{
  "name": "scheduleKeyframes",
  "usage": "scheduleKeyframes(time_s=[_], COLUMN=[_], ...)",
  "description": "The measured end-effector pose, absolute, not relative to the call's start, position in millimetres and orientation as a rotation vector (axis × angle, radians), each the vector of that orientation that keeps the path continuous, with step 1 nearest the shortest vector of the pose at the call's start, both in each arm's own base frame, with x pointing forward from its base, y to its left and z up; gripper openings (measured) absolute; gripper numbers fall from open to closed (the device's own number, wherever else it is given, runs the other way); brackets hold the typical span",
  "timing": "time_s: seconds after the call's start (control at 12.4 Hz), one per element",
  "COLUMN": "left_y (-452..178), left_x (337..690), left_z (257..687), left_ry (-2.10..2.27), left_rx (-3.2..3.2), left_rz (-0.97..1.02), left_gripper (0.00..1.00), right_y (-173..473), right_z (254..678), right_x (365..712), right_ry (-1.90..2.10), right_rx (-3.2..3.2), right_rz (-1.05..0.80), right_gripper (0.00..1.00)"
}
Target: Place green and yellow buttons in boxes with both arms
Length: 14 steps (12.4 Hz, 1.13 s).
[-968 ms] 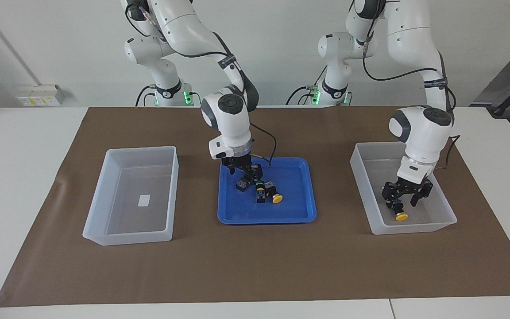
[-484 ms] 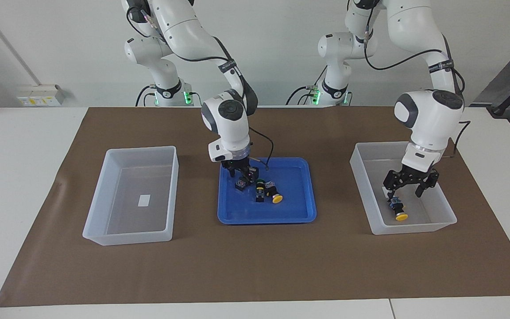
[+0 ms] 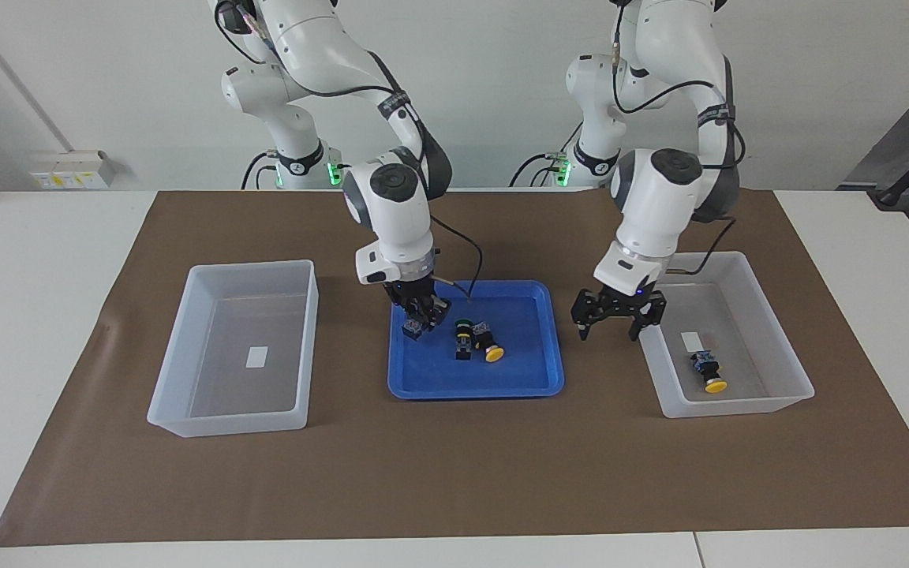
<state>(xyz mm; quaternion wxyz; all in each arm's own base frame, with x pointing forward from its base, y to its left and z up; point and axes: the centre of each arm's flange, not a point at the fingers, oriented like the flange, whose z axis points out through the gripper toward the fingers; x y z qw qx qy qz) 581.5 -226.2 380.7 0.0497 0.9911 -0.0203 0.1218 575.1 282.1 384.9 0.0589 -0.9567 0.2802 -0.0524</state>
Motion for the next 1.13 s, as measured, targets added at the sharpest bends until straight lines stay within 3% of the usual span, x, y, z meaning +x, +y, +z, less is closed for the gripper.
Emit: scheduleKeyframes(time_s=[0.16,0.4,0.65,0.89,0.97,1.13], left_y=[-272.7,-313.5,-331.9,-345.4,-347.4,-346.1], left_x=[568.3,558.1,554.0,548.8,547.4,548.0], left_z=[358.8,335.7,324.6,302.3,297.0,294.7], left_ry=[0.021,0.090,0.086,0.064,0.061,0.066], left_rx=[2.996,2.971,2.950,2.945,2.948,2.952], left_rz=[0.358,0.350,0.375,0.377,0.371,0.368], left_gripper=[1.00,1.00,1.00,1.00,0.89,0.59], right_y=[227.7,114.6,23.4,-23.2,-24.9,-20.9], right_z=[430.1,455.3,431.9,384.5,372.2,355.4], right_x=[588.4,608.4,616.4,619.5,620.7,623.8], right_ry=[0.679,0.370,0.139,0.061,0.061,0.053], right_rx=[-2.948,-3.048,-3.106,-3.126,-3.128,-3.126], right_rz=[-0.205,-0.229,-0.213,-0.209,-0.197,-0.193], right_gripper=[0.44,0.44,0.44,0.44,0.44,0.44])
